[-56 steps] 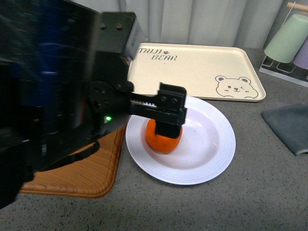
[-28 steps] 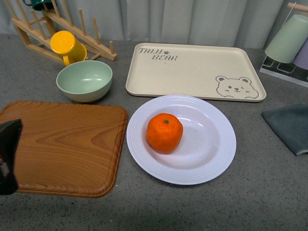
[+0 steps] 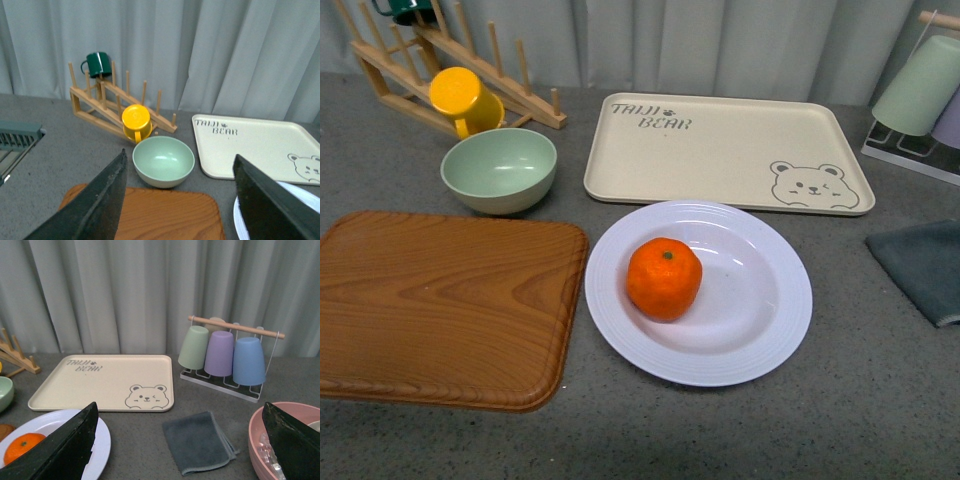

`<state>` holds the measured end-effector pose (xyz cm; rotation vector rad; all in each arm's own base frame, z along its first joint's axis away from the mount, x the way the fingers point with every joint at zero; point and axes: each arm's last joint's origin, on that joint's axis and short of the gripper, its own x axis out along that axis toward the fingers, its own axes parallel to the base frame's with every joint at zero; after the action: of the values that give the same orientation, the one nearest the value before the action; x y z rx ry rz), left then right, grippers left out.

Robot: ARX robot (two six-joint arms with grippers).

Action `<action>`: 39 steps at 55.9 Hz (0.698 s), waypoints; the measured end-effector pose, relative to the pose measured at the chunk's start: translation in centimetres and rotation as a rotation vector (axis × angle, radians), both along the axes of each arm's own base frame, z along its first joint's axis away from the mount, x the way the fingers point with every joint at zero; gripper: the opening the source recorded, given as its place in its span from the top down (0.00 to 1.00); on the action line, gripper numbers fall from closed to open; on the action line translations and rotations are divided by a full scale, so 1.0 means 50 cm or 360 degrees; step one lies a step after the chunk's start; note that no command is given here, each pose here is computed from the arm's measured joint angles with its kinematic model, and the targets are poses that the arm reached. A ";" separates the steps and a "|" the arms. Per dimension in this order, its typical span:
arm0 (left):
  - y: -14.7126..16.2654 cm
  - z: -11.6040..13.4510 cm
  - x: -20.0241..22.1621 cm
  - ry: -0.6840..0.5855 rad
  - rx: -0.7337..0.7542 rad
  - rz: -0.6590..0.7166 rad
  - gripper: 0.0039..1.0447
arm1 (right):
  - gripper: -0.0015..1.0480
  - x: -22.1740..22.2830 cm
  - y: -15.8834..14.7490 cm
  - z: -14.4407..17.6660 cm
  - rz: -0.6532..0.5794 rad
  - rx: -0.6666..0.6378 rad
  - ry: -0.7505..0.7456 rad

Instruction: Place orange and plate with both arms

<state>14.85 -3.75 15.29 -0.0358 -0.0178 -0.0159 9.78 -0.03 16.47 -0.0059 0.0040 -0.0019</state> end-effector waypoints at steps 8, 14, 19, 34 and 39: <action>0.022 0.015 -0.016 -0.0013 0.0019 0.0007 0.65 | 0.09 0.000 0.000 0.001 0.0002 0.0000 -0.0005; 0.035 0.023 -0.029 -0.0019 0.0029 0.0018 0.84 | 0.09 0.000 0.000 0.001 0.0001 0.0000 -0.0005; 0.043 0.026 -0.038 -0.0016 0.0033 0.0017 0.97 | 0.09 0.000 0.000 0.001 0.0001 0.0000 -0.0005; 0.074 0.038 -0.063 0.0000 0.0045 0.0030 0.96 | 0.09 0.000 0.000 0.001 0.0001 0.0000 -0.0005; 0.074 0.038 -0.067 0.0000 0.0045 0.0023 0.96 | 0.09 0.000 0.000 0.001 0.0001 0.0000 -0.0005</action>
<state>11.50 -0.04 17.17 -0.0071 -0.0177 -0.0020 9.76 -0.02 16.50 -0.0059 0.0006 -0.0011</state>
